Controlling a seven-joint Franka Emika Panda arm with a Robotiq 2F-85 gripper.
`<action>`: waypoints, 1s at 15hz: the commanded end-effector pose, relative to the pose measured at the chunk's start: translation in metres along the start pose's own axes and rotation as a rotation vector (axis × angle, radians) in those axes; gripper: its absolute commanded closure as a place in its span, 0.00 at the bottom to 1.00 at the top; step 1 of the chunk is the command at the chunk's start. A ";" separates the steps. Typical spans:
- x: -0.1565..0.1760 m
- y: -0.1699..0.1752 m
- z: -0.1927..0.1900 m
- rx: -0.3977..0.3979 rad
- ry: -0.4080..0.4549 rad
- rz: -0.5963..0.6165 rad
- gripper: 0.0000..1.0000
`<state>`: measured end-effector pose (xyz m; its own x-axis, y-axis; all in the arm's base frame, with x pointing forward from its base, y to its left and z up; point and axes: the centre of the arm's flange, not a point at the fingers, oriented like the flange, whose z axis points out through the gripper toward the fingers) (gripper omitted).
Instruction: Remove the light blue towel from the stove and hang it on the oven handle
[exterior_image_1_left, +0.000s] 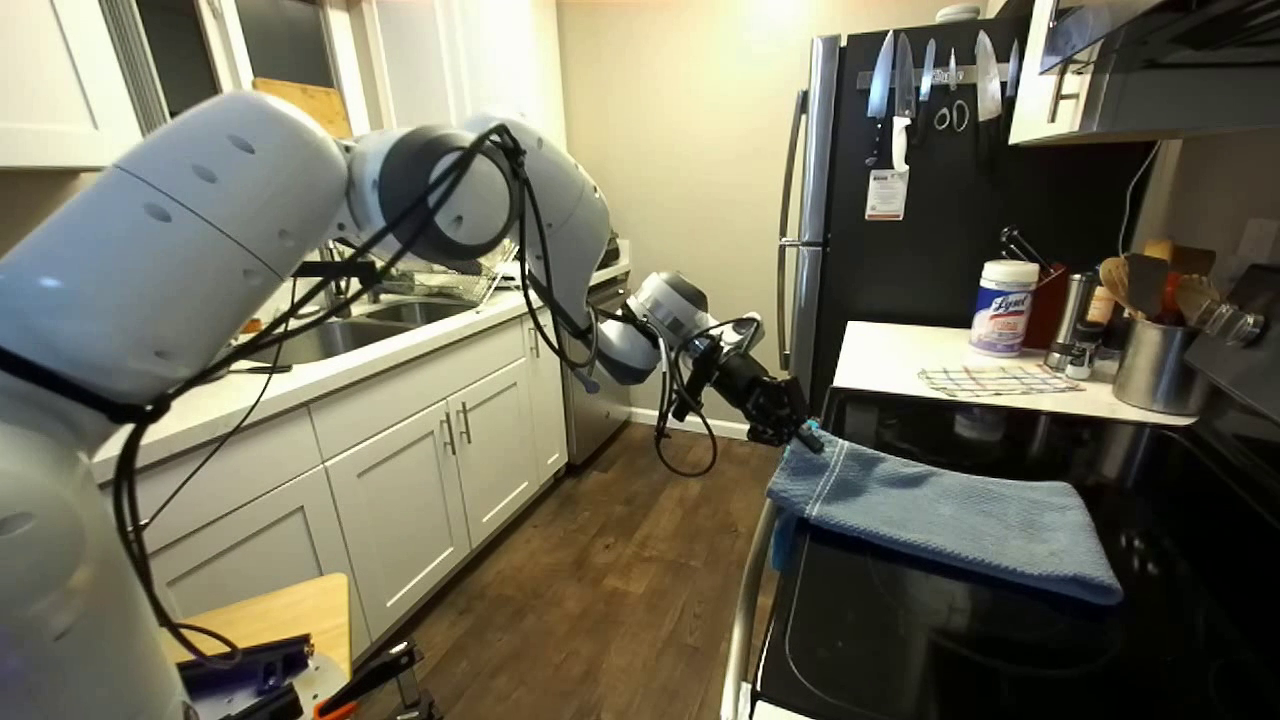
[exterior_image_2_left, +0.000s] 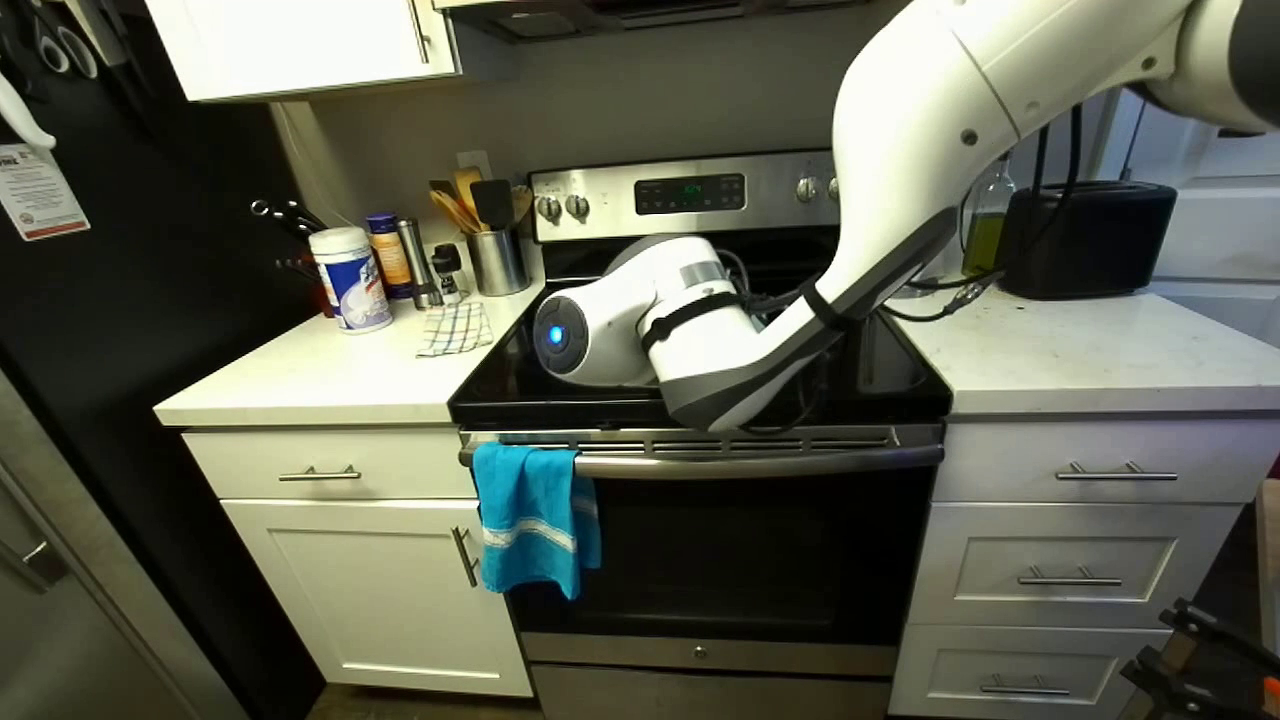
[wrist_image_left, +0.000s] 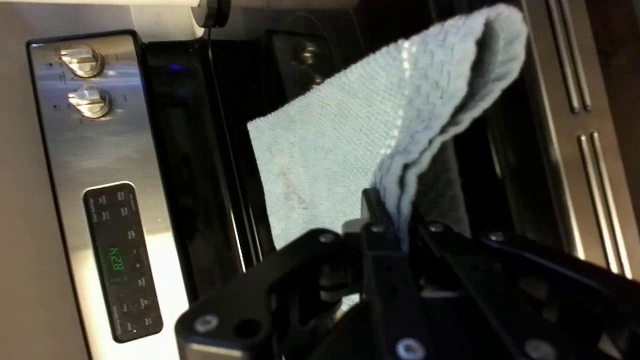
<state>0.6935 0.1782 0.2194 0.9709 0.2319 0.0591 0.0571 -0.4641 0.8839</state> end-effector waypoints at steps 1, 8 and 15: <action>-0.045 0.057 -0.010 0.040 -0.013 0.057 0.98; -0.068 0.114 -0.021 0.078 -0.016 0.111 0.98; -0.096 0.183 -0.051 0.110 0.047 0.164 0.98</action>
<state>0.6329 0.1257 0.3632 0.9674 0.1781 0.1803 -0.0518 -0.5573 0.8287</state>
